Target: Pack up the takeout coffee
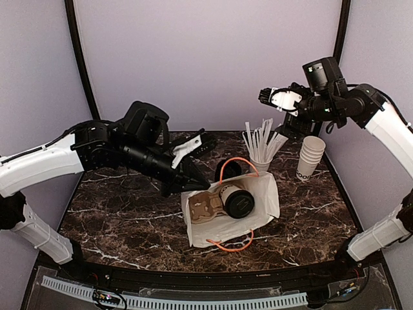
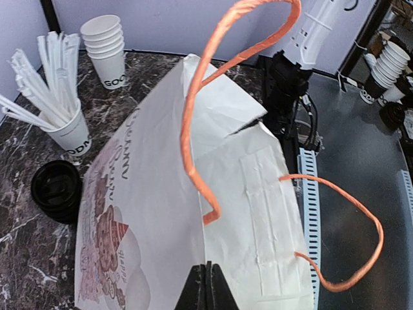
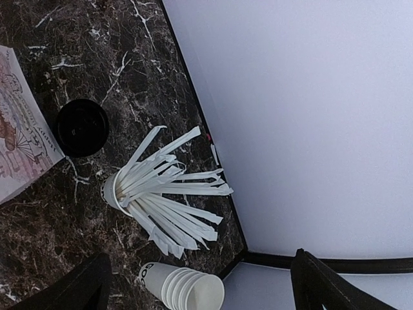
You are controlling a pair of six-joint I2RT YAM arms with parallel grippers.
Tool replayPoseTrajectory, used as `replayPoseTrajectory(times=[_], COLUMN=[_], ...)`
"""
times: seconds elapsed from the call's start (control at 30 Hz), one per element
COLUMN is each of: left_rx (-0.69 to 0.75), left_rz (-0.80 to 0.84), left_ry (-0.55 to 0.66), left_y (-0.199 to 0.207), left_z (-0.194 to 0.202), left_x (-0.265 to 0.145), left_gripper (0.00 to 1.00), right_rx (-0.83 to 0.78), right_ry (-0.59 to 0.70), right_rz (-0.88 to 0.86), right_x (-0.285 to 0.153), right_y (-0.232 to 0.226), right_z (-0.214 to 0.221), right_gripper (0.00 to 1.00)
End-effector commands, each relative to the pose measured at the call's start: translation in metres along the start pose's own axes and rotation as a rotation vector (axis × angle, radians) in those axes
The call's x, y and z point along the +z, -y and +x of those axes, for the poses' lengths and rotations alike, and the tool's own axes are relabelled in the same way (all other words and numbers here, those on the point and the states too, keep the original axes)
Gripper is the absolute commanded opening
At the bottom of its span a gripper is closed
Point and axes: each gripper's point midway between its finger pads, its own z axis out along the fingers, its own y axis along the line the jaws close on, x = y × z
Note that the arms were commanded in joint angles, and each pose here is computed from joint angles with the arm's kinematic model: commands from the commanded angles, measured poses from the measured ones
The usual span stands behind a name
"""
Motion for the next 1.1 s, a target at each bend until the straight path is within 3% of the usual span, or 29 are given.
replayPoseTrajectory(times=[0.0, 0.4, 0.67, 1.07], left_rx=[0.083, 0.079, 0.062, -0.134], left_rz=[0.046, 0.041, -0.015, -0.037], left_ry=[0.072, 0.081, 0.082, 0.157], left_y=[0.030, 0.043, 0.027, -0.046], left_z=[-0.013, -0.005, -0.005, -0.003], left_x=[-0.009, -0.006, -0.004, -0.008], left_gripper=[0.00, 0.00, 0.00, 0.00], right_rx=[0.028, 0.033, 0.074, 0.103], right_ry=[0.008, -0.001, 0.101, 0.034], right_rz=[0.006, -0.045, -0.086, -0.186], right_x=[0.000, 0.005, -0.015, 0.016], right_y=[-0.001, -0.011, -0.003, -0.021], right_z=[0.004, 0.010, -0.015, 0.004], right_gripper=[0.99, 0.99, 0.99, 0.93])
